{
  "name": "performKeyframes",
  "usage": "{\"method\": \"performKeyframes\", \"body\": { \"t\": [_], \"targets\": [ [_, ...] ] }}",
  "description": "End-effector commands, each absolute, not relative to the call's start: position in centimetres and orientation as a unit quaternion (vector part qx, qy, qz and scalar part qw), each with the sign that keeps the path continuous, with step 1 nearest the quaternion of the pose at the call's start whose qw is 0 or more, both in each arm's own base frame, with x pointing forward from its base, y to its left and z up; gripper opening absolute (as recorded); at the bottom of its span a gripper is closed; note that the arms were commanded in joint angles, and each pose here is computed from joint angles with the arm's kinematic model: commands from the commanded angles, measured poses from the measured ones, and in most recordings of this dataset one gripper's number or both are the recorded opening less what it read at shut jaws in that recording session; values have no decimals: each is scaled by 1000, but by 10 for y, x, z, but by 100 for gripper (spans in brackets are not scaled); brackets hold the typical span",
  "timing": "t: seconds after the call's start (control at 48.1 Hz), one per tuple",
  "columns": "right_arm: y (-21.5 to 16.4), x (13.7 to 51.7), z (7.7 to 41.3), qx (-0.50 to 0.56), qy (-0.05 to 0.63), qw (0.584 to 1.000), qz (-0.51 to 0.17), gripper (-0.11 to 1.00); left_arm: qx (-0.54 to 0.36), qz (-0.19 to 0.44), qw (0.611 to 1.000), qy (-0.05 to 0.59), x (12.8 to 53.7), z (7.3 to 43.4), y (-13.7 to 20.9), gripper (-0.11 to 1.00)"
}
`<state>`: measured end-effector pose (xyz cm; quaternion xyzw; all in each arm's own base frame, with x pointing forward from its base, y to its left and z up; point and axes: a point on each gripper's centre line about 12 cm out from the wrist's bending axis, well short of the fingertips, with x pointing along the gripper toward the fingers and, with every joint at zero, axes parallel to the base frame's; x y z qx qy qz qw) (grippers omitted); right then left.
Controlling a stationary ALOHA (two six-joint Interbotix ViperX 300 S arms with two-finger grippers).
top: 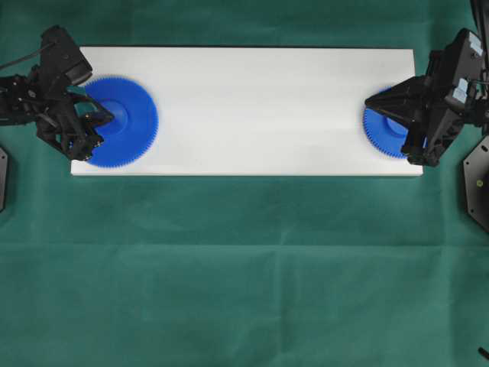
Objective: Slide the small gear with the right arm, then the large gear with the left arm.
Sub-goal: 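Set the large gear down at the board's left end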
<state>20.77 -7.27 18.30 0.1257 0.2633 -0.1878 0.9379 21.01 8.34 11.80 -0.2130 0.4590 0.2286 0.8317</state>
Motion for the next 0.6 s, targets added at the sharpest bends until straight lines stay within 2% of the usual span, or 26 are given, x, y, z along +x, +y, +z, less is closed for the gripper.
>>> {"method": "performKeyframes", "body": {
  "t": [0.0, 0.583],
  "targets": [
    [-74, 212, 192, 125, 248, 943, -185, 50, -209, 228, 840, 446, 213, 128, 85, 0],
    [-73, 211, 190, 126, 250, 942, -185, 50, -147, 201, 901, 356, 217, 178, 84, 0]
  ]
}}
